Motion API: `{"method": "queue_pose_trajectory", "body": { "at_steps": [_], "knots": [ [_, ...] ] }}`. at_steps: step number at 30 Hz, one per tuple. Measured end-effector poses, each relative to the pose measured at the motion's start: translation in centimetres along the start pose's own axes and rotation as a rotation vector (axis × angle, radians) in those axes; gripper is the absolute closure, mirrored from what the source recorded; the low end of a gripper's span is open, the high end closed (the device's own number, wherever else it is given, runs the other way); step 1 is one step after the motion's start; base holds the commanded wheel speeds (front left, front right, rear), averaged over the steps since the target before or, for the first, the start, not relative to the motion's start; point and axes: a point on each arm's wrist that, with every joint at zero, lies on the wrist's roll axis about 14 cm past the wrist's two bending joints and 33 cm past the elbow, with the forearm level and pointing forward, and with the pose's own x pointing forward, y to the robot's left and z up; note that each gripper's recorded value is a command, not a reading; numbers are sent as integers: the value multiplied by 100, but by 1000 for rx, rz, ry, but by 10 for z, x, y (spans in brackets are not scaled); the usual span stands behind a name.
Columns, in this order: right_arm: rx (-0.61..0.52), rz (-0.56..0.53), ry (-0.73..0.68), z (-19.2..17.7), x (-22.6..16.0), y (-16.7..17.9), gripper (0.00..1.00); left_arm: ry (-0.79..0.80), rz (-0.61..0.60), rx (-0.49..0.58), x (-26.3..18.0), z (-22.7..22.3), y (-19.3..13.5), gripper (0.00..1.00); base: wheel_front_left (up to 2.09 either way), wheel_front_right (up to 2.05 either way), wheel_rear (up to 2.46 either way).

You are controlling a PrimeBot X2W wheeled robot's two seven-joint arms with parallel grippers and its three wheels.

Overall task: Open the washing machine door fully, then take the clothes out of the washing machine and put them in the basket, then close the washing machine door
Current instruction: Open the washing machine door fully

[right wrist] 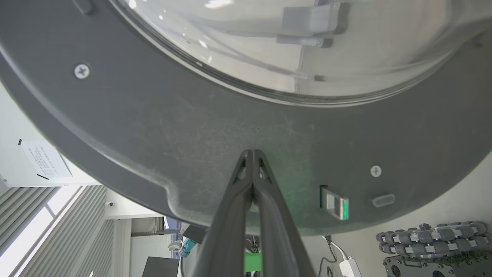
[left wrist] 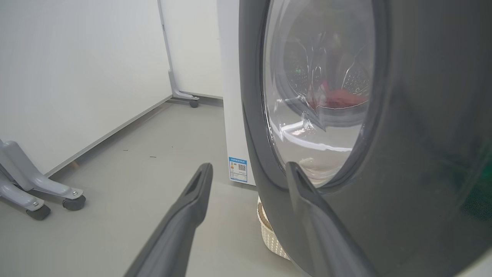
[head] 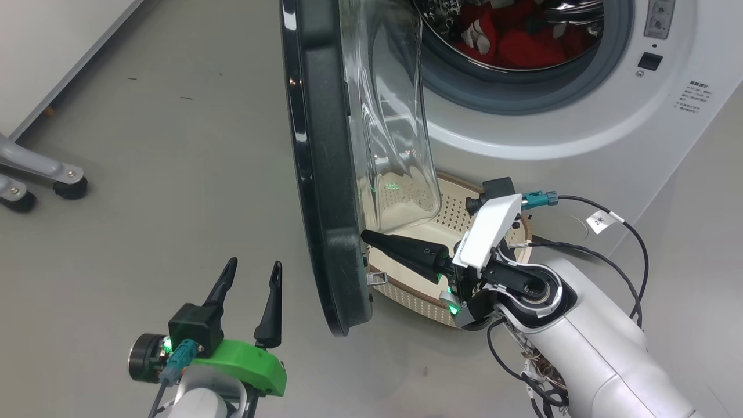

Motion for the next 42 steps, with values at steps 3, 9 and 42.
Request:
{"method": "queue_pose_trajectory", "body": {
  "at_steps": [3,9,42],
  "knots": [
    [2,9,-23,4,-1,2,100,0,2,0,0,0,1,0,0,0,0],
    [29,45,-106,17,-7,8,100,-3,4,-2,1,1,1,0,0,0,0],
    [-391,-228,-879,109,-166,-22,0,23,-33,-13,9,-8,-14,0,0,0,0]
  ]
}}
